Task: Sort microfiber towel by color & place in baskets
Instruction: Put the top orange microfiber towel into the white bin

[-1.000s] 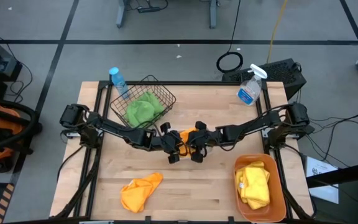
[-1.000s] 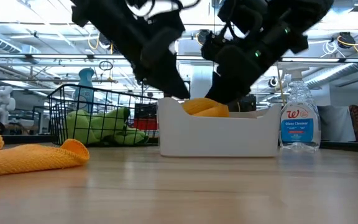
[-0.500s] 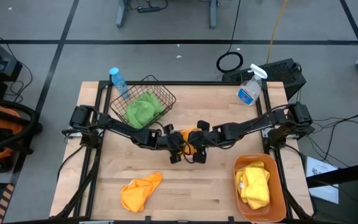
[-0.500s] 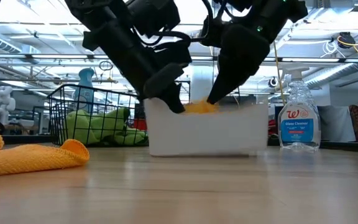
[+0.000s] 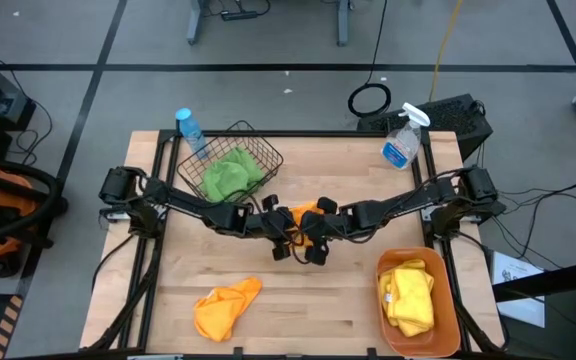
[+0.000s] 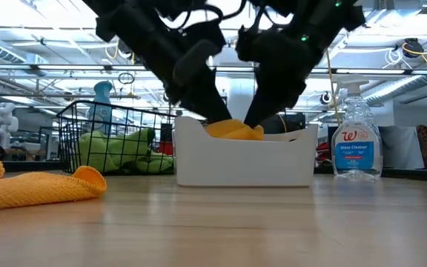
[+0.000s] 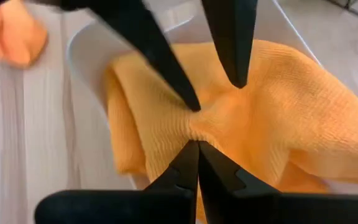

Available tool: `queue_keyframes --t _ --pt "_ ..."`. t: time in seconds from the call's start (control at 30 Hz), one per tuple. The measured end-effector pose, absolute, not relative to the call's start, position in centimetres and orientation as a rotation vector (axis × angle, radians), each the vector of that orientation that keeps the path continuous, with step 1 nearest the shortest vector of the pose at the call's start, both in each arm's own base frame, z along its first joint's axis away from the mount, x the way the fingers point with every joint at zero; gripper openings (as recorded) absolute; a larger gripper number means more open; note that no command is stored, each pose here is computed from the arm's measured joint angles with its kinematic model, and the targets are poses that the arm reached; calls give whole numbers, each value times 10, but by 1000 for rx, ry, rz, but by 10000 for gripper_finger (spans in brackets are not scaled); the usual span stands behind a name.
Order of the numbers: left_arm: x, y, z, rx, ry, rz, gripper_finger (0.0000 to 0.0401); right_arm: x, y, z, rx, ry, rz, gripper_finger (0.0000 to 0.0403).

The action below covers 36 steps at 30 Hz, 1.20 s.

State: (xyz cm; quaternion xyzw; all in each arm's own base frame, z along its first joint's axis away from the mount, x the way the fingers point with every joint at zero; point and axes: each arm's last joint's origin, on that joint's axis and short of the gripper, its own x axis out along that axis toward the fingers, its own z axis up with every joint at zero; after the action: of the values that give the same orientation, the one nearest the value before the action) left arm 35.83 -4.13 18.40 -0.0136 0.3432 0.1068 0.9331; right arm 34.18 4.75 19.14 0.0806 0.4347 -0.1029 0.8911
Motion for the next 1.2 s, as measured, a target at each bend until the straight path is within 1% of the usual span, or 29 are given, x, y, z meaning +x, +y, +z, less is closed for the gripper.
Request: queue_keyframes --t 0.17,0.37,0.47,0.6,0.83,1.1,1.2 --pt "345 -42 212 -41 665 215 125 349 45 180 291 895 -242 4" --pt "323 -56 244 -59 626 170 125 354 43 161 349 944 -289 4" --pt "311 -68 252 -82 646 151 125 355 43 155 351 956 -313 4" --pt "295 -87 250 -92 715 157 125 355 42 154 366 954 -342 4" --pt "264 -123 237 -134 886 186 125 352 46 164 442 909 -366 4" --pt "236 -153 227 -168 938 210 125 353 48 165 434 890 -384 4" --pt "226 -163 221 -186 953 199 125 357 50 173 398 888 -368 4"
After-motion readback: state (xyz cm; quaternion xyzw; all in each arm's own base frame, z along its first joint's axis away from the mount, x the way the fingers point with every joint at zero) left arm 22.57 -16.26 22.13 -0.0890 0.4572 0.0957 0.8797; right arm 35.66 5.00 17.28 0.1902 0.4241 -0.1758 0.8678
